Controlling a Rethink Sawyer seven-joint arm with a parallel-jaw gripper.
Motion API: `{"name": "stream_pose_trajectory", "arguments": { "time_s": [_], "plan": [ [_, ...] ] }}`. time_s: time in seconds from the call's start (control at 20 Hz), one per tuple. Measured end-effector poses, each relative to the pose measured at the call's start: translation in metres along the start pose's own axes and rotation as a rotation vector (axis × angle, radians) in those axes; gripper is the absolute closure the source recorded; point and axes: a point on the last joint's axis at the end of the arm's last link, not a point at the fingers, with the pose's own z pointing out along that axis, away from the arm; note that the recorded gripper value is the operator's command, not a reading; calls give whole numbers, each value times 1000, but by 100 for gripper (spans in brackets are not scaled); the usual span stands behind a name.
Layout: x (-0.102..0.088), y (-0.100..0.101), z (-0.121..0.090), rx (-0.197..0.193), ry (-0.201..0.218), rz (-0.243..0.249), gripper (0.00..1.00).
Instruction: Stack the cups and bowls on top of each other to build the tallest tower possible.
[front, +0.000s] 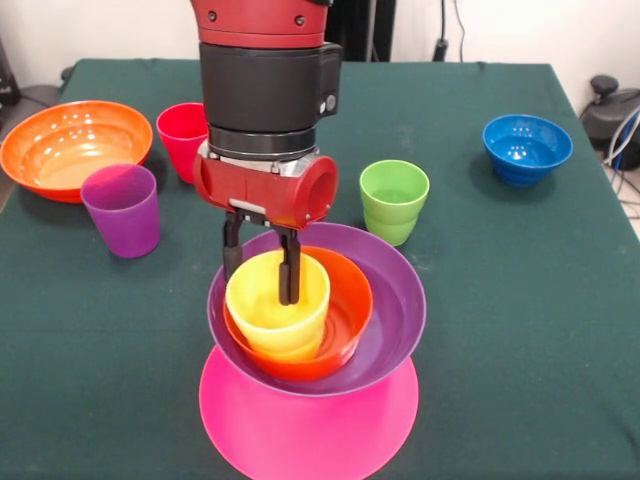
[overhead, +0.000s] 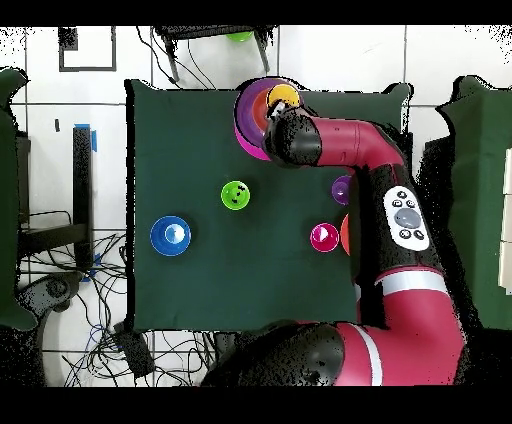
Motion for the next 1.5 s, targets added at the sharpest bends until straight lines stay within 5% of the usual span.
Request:
{"name": "stream_pose_trajectory", "arguments": {
  "time_s": [0.85,1.5],
  "plan": [
    [0,-7,-4,4,6,8,0],
    [-27,10,-58,-17,-56,6,0]
  ]
}}
